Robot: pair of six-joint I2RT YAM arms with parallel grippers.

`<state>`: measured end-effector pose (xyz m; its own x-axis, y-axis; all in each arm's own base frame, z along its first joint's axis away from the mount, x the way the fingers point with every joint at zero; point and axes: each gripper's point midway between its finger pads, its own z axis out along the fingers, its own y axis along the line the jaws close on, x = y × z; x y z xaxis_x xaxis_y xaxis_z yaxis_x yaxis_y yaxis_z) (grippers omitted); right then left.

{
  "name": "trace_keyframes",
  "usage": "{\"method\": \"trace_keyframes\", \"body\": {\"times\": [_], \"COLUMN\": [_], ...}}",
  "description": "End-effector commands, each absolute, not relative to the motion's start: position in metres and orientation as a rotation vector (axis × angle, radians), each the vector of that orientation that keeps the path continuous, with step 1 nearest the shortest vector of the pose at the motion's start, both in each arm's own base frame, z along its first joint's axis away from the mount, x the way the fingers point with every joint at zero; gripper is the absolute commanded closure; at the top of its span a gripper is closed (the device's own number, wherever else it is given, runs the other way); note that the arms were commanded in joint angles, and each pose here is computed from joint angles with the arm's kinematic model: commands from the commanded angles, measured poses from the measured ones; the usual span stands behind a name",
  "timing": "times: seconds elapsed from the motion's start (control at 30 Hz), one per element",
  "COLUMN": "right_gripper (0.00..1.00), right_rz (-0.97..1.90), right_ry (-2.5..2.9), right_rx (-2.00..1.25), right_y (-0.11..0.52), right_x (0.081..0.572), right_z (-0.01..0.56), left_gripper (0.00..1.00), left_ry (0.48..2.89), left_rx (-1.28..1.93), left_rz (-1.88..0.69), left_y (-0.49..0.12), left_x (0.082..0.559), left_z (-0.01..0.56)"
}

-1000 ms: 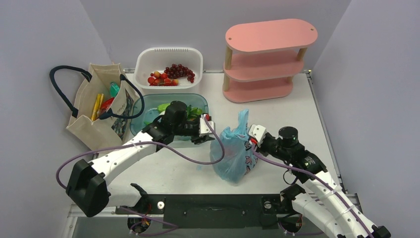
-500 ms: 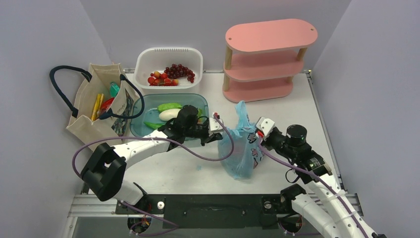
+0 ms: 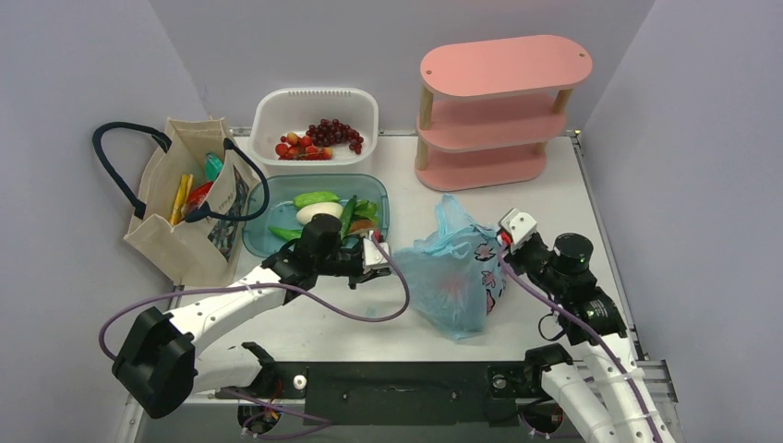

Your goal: Untie the knot of the grocery bags and take out the mixed food

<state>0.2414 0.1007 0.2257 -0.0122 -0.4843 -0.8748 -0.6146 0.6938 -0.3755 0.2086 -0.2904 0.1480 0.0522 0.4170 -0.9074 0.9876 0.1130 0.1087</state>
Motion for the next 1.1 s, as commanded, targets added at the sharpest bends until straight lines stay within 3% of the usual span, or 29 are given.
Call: {"method": "trace_keyframes", "body": {"times": [0.0,0.3,0.57,0.6,0.63,0.67,0.7,0.73,0.8,0.93,1.07], "right_gripper": [1.00,1.00,1.00,0.97,0.90,0.73,0.65,0.51,0.40,0.35,0.37], "right_rz": [0.216,0.412,0.467,0.475,0.476,0.469,0.460,0.441,0.407,0.293,0.102], "right_ry": [1.687,1.784,1.766,1.765,1.763,1.771,1.771,1.782,1.780,1.735,1.688], "right_rx": [-0.774,-0.572,-0.602,-0.624,-0.637,-0.665,-0.679,-0.695,-0.709,-0.774,-0.895], "right_y": [0.100,0.101,0.101,0.104,0.106,0.107,0.107,0.106,0.104,0.108,0.114], "right_x": [0.254,0.271,0.272,0.269,0.268,0.264,0.263,0.262,0.262,0.267,0.276], "right_z": [0.240,0.244,0.247,0.246,0.246,0.244,0.245,0.243,0.246,0.261,0.266], "left_gripper": [1.00,1.00,1.00,0.96,0.82,0.75,0.66,0.64,0.61,0.57,0.54], "left_ry": [1.505,1.492,1.562,1.563,1.563,1.554,1.548,1.532,1.517,1.491,1.438], "left_rx": [1.542,1.574,1.467,1.432,1.416,1.389,1.378,1.358,1.334,1.337,1.353], "left_rz": [-0.763,-0.669,-0.727,-0.745,-0.753,-0.764,-0.768,-0.775,-0.787,-0.809,-0.783], "left_y": [-0.273,-0.266,-0.270,-0.274,-0.276,-0.280,-0.282,-0.286,-0.291,-0.299,-0.303], "left_x": [0.195,0.204,0.204,0.207,0.208,0.212,0.214,0.217,0.221,0.224,0.229], "left_z": [0.128,0.129,0.140,0.152,0.158,0.171,0.177,0.190,0.206,0.223,0.234]}}
